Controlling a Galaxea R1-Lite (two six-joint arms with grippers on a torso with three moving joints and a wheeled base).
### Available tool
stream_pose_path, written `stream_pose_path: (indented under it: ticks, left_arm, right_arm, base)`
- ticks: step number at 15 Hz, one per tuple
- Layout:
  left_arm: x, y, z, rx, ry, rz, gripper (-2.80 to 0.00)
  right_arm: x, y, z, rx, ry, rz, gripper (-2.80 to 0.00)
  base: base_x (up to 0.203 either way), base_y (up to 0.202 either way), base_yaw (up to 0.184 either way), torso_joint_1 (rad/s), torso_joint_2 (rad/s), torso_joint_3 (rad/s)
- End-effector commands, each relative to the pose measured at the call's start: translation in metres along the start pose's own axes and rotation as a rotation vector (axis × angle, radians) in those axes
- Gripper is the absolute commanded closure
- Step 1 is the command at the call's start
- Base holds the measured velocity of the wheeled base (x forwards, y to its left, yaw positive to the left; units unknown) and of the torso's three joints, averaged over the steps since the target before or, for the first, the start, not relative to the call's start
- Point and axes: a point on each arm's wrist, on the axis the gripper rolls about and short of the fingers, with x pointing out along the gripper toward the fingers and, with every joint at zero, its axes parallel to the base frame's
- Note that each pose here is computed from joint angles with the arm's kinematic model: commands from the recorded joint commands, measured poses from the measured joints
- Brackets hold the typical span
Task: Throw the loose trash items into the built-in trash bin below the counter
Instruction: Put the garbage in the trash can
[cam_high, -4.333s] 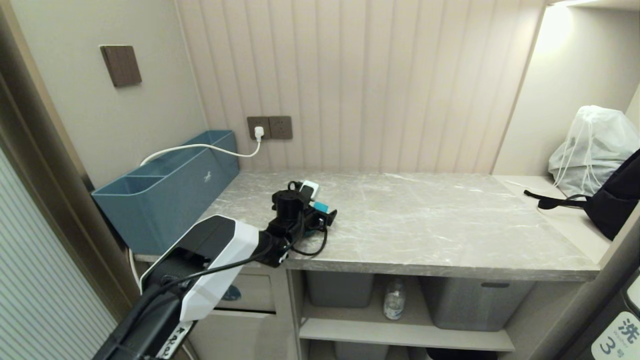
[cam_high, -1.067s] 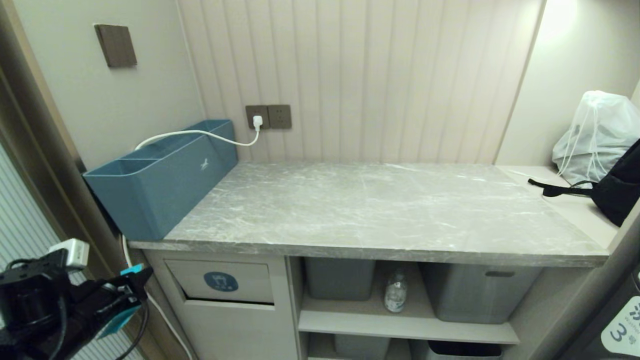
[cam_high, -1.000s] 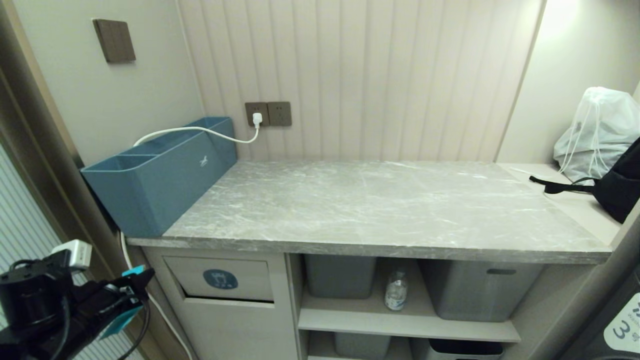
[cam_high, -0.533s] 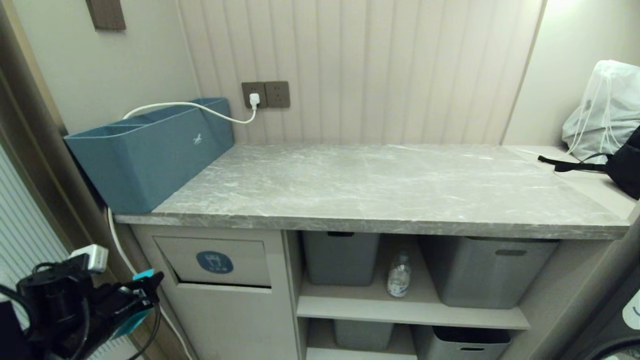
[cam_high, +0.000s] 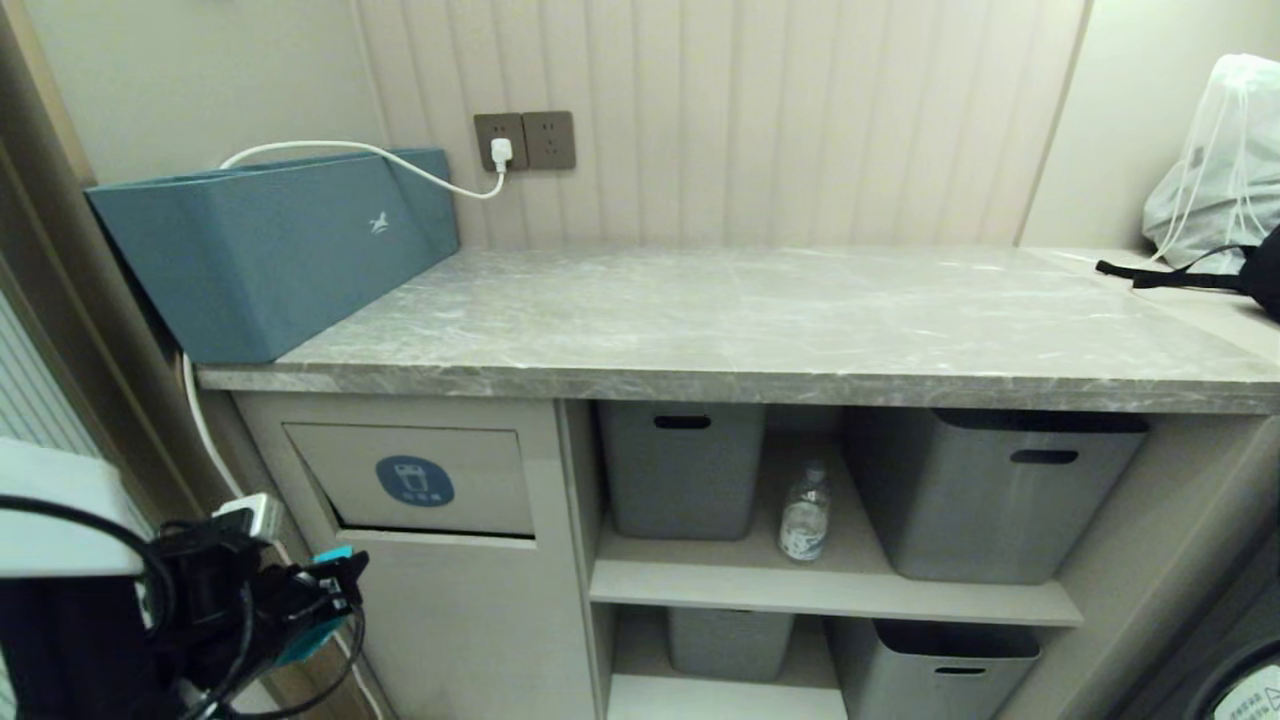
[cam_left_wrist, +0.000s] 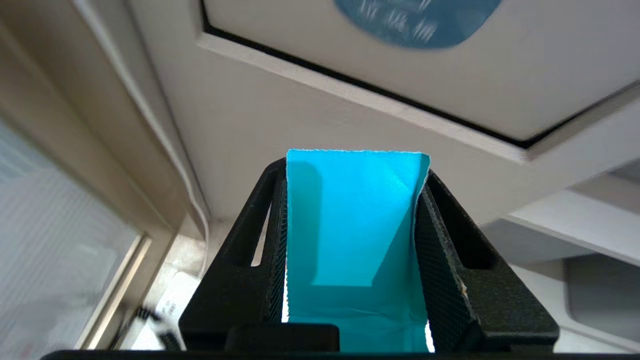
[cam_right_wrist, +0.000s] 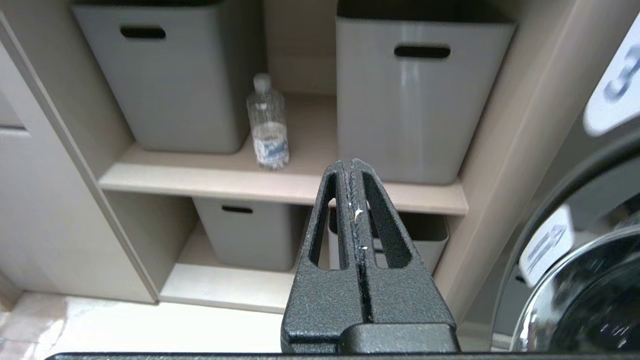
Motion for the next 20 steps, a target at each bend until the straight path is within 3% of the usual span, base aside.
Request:
stream_pose_path:
  ticks: [1,5,10,20]
  left_arm:
    - [0.018,-0.002,-0.007,0.008,0.013,-0.004,0.0]
    - [0.046,-0.016,-0.001,0.039,-0.053,-0.051,0.0]
    - [0.077,-0.041,0.042,0.061,-0.27,-0.118,0.0]
    - [0.141,-0.049,0.042,0.074,-0.372,-0.135,0.0]
  right_arm:
    - [0.0,0.0,0.0,0.0,0.001,0.0,0.0]
    - [0.0,0.0,0.0,-0.002,0.001,0.0,0.0]
    - [0.0,0.0,0.0,0.0,0.0,0.0,0.0]
    - [0.0,0.0,0.0,0.0,0.0,0.0,0.0]
  base:
    - [0.0,0.0,0.0,-0.18,0.47,0.289]
    - [0.0,0.0,0.0,-0.171,0.47,0.293]
    - [0.0,0.0,0.0,-0.105,0.33,0.224]
    - [0.0,0.0,0.0,-0.003,0.01,0.011]
